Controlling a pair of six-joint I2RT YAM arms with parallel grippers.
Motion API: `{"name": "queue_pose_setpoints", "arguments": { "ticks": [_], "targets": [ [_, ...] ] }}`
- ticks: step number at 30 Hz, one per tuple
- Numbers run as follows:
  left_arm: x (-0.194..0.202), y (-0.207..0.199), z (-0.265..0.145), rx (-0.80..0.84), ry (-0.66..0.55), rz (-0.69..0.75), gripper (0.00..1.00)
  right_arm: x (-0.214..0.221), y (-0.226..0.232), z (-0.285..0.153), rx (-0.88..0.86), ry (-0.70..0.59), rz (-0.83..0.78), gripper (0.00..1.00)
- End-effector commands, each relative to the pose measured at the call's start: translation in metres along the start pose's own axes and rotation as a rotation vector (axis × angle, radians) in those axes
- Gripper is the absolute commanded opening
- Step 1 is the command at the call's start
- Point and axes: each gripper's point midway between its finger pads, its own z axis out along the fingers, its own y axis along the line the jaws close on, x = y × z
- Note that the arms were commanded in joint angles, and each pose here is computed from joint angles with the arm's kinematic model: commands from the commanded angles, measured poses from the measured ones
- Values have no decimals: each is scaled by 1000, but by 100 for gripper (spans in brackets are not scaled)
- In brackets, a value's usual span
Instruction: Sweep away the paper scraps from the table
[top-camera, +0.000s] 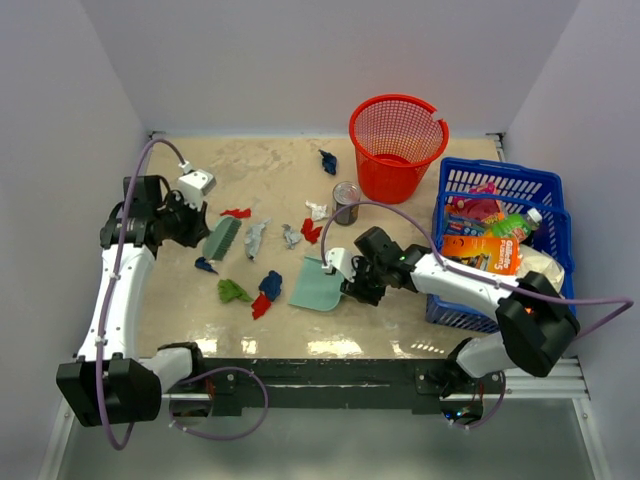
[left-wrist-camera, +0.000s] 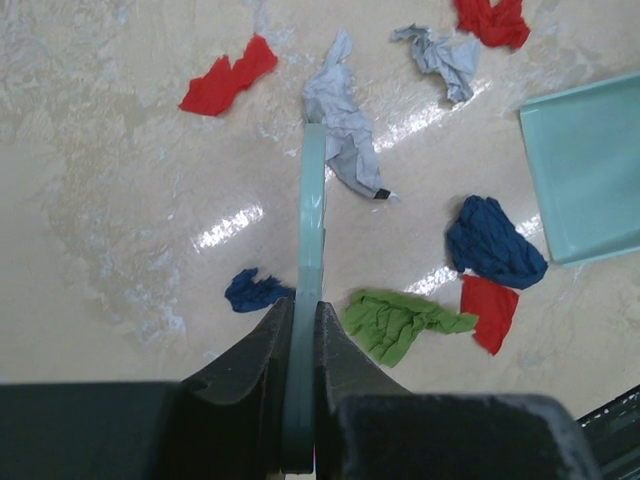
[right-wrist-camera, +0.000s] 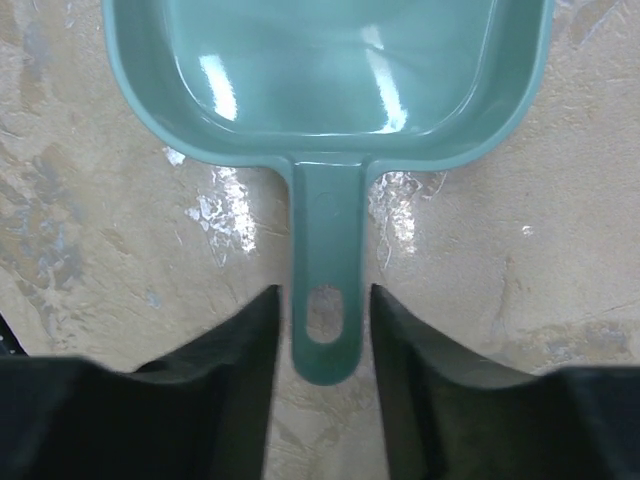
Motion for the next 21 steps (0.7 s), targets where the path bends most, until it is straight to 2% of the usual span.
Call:
{"name": "queue_pose_setpoints", "arguments": {
  "ticks": [1, 2, 5, 8, 10, 12, 15, 18, 21],
  "targets": [
    [1, 16, -10, -82, 26, 57, 0, -12, -3, 0, 1, -23, -1, 36],
    [2, 17, -12, -90, 37, 60, 0, -14, -2, 0, -4, -27, -5, 25],
    [-6, 25, -21, -130, 41, 85, 0, -12, -2, -5, -16, 2, -10, 10],
    [-13, 31, -26, -150, 50, 122, 0, -18, -4, -19, -15, 10, -45, 1],
    [-15, 35, -29, -153, 68, 171, 0, -28, -4, -28, -28, -14, -79, 0],
    [-16, 42, -30, -163, 87, 244, 0, -26, -1, -32, -50, 14, -92, 0],
    [-25, 44, -34, -139, 92, 358, 0, -10, 7, -40, -103, 113, -88, 0],
    [-17, 39, -35, -81, 151, 378, 0, 2, 9, -53, -107, 174, -108, 0],
    [12, 27, -27, 8, 240, 343, 0, 11, -4, -54, -14, 209, -102, 0]
  ]
}}
